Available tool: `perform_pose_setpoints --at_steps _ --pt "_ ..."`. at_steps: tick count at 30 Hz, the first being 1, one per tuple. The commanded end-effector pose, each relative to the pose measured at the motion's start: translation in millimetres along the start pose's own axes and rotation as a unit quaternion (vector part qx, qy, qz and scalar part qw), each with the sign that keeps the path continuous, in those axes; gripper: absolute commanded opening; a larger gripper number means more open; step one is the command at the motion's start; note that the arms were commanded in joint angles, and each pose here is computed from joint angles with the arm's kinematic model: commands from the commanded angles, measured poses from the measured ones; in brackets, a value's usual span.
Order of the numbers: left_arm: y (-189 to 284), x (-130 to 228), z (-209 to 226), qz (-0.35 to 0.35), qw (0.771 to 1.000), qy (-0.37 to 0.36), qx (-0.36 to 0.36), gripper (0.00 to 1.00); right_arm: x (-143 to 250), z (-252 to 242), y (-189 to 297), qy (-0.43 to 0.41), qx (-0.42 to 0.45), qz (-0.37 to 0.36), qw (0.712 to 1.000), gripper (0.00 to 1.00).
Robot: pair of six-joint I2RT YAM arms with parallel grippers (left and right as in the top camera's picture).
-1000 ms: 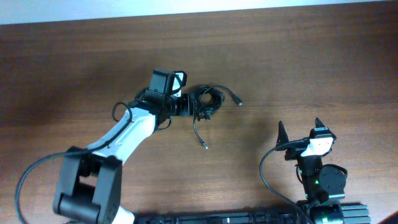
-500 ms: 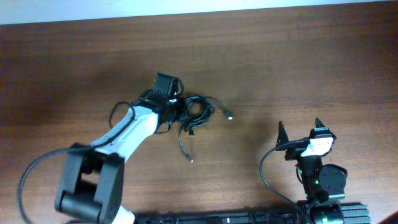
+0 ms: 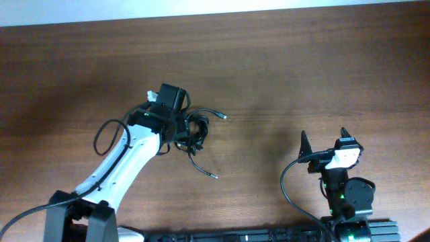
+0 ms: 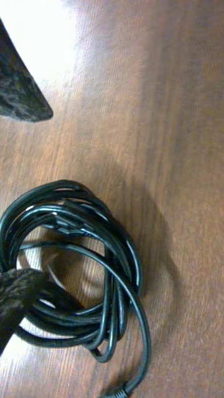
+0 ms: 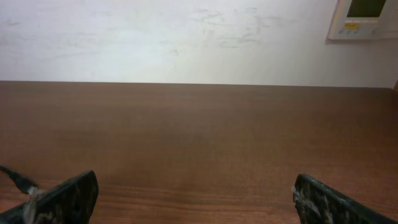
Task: Untangle cables
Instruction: 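Close the left gripper on the cable loops and lift the bundle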
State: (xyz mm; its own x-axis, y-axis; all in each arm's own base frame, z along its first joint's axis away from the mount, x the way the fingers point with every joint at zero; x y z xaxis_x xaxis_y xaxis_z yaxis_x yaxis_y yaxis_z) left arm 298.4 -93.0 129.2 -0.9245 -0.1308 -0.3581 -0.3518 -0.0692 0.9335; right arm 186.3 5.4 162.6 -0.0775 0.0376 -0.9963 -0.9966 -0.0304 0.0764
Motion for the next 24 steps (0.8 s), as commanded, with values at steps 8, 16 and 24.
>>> perform_pose_setpoints --at_steps 8,16,24 --pt "-28.9 5.1 -3.4 0.032 0.997 -0.064 -0.013 0.73 2.7 0.0 -0.1 -0.003 0.001 0.002 1.0 0.98" --pt "-70.5 26.4 -14.3 0.107 0.992 -0.069 0.008 0.57 2.7 0.0 -0.1 -0.003 0.001 0.002 1.0 0.98" --pt "-73.2 31.6 -12.6 0.122 0.99 -0.071 0.001 0.2 2.7 0.0 -0.1 -0.003 0.001 0.002 1.0 0.99"
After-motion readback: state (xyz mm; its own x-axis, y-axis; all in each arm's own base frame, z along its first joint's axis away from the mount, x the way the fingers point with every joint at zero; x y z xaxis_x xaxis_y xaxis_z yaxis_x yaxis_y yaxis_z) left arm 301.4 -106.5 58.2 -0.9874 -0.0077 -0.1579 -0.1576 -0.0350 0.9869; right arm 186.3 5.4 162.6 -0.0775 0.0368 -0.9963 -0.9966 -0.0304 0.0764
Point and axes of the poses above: each gripper's point midway between its finger pads, its own y axis back along the fingers, its own z axis along the line the jaws close on, x = y × z, the point moved 6 cm from there along y, back along the fingers, and after that the axes turned 2 degrees about -y, right-handed, at the moved point
